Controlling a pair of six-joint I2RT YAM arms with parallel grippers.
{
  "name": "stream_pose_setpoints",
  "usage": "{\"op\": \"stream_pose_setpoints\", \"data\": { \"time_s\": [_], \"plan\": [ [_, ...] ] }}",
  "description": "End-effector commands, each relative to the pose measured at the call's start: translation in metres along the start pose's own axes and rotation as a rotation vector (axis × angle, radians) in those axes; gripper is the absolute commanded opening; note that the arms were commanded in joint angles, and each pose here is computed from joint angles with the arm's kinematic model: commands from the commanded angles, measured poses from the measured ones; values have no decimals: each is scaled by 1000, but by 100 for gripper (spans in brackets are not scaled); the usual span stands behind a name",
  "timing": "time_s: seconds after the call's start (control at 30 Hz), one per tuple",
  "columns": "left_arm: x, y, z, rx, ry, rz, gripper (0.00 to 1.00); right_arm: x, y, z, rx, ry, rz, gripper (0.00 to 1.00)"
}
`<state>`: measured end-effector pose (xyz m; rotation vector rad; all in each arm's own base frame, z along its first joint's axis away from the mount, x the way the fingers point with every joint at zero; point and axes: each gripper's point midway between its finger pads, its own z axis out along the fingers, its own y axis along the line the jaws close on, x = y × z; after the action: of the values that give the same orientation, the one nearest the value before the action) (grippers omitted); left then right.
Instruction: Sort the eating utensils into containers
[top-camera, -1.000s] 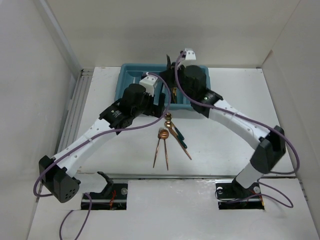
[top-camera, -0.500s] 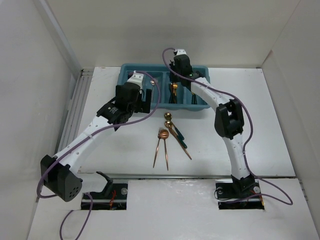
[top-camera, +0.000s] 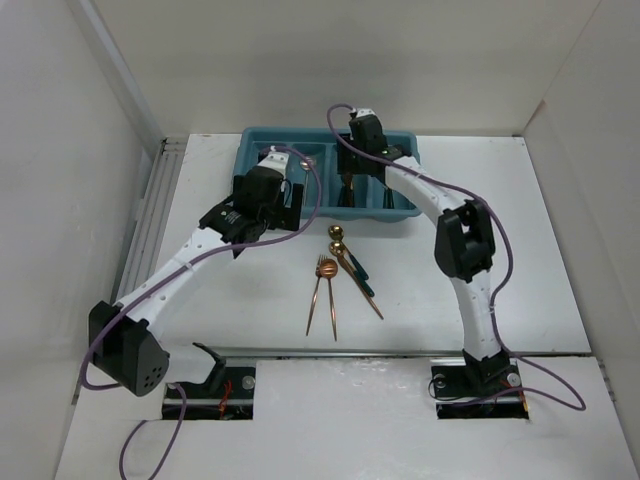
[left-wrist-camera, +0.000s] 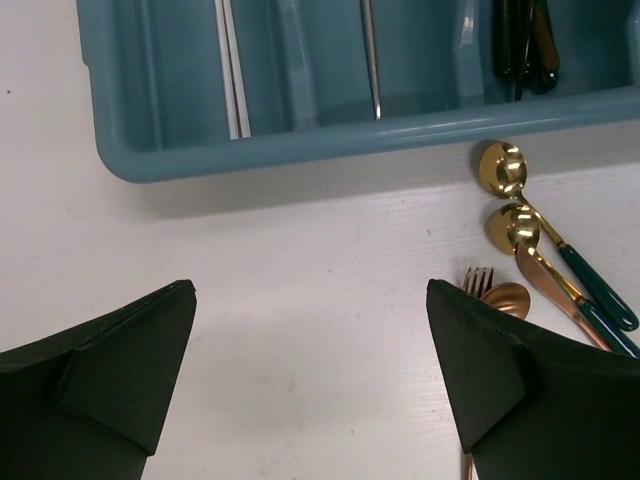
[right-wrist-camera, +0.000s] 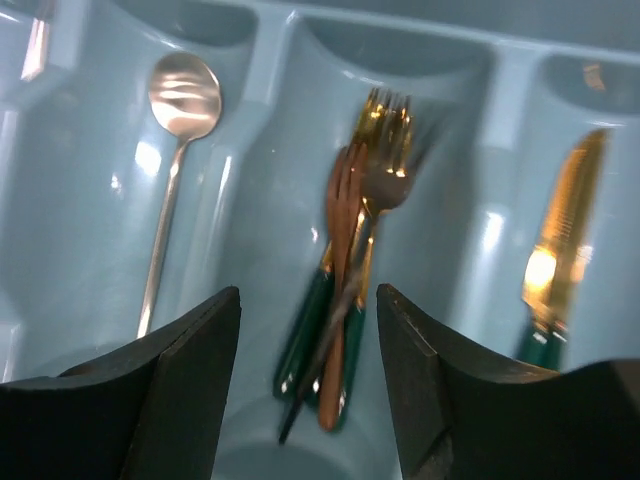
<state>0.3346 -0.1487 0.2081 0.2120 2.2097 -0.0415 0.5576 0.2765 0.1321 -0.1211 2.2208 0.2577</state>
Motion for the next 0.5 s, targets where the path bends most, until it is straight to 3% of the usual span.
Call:
{"op": "stream_pose_setpoints", "data": {
  "time_s": [0.0,0.17,0.27,0.33,0.47],
  "plan": [
    [3,6,1,-29,12,-11,100,-95,2,-91,-10,-235,11,62],
    [16,24,7,-89,59,-24,100,-84,14,-151,-13,-256,-60,61],
    [11,44,5,-129,43,-73,100,-26,43,-173,-94,-152,-170,58],
    [8,52,3,-146,33,-103,100,40,61,-175,-147,-4,-226,55],
    [9,70,-3,-155,15,-162,100,129,83,-185,-177,189,-186,33]
  ]
}}
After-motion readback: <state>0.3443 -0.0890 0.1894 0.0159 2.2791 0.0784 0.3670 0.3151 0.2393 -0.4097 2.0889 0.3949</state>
